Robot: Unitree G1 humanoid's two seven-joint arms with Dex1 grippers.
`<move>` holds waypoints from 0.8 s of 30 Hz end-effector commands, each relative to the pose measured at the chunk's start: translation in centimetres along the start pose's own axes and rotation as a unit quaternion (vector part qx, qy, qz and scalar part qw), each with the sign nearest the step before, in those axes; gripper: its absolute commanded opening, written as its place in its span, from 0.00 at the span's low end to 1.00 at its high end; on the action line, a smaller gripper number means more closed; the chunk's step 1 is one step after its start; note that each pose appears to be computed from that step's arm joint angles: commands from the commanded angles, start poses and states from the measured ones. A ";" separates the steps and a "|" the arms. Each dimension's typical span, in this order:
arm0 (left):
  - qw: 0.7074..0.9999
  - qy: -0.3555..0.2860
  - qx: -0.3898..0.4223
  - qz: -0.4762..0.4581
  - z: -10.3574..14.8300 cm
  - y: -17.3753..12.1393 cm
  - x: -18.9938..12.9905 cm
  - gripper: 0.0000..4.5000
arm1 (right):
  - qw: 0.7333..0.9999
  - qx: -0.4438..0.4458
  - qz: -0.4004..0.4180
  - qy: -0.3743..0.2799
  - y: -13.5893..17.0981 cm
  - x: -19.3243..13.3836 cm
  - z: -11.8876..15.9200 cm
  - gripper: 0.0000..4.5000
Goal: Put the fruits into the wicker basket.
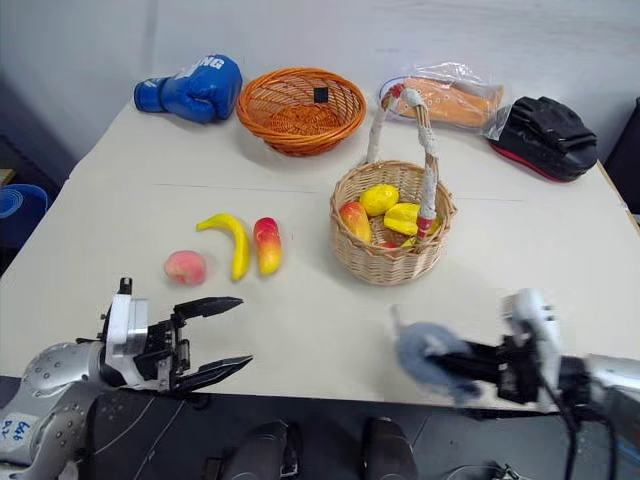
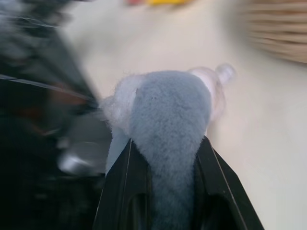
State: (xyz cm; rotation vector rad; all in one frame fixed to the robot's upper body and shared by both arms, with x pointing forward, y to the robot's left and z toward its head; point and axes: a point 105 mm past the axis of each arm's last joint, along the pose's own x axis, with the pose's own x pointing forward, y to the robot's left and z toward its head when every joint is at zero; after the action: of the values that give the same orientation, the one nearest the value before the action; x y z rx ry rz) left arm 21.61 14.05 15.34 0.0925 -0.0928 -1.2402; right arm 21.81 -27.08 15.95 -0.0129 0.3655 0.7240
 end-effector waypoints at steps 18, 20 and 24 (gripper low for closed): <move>0.998 -0.020 0.056 -0.032 3.0 3.7 1.8 1.00 | 0.946 -0.188 -0.261 -0.040 -13.2 -5.1 1.5 0.88; 0.998 -0.008 0.062 -0.019 3.1 4.2 0.7 1.00 | 0.942 -0.227 -0.243 -0.039 -11.8 -5.9 2.3 1.00; 0.993 0.009 0.109 0.049 3.2 6.3 -1.4 1.00 | 0.955 -0.249 -0.158 -0.037 -7.9 -4.0 2.7 1.00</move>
State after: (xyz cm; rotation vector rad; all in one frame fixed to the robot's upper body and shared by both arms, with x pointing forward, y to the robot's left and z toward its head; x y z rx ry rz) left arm 26.60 16.15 18.70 0.2466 -0.1970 -1.1797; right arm 25.12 -37.58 17.41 -0.4788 0.1541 0.3926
